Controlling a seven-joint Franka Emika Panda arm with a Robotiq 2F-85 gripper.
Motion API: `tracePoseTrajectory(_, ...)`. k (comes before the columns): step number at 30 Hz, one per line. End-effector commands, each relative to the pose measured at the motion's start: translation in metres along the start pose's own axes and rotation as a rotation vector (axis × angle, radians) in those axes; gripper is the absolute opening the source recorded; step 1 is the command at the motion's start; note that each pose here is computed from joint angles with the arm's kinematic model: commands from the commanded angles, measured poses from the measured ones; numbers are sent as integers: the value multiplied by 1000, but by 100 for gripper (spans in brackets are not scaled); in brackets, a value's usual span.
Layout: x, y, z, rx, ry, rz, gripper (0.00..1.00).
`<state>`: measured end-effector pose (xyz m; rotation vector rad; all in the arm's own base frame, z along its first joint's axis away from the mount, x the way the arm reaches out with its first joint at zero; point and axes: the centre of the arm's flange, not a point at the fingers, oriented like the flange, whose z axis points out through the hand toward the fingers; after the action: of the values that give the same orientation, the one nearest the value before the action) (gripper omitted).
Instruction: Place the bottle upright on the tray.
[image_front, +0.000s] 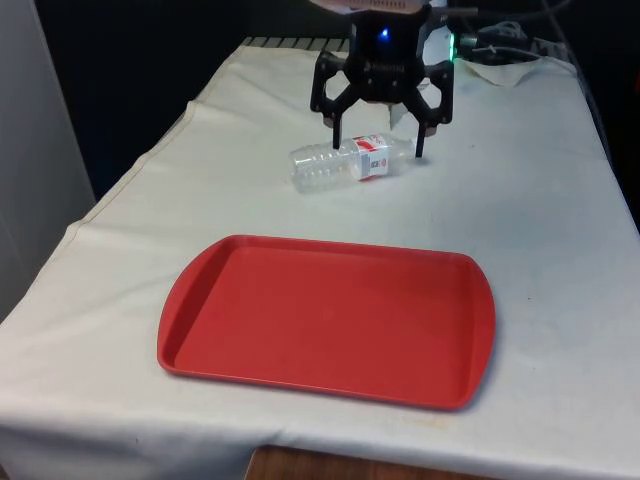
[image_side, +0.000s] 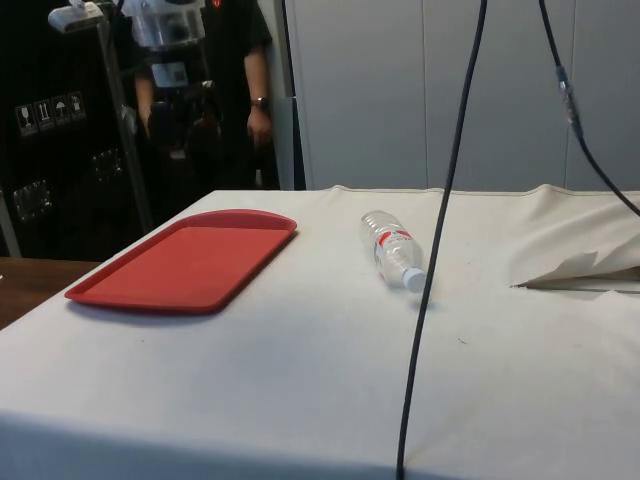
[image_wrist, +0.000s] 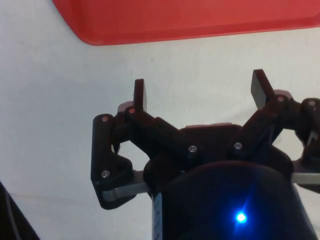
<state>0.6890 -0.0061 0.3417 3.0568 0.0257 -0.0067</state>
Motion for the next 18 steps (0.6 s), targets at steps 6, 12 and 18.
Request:
tracePoseTrajectory(6, -15, -1, -1, -6, 50, 2, 100)
tracePoseTrajectory(12, -24, -2, 0, -3, 72, 1, 100)
tracePoseTrajectory(18, -36, -4, 5, 2, 96, 0, 100)
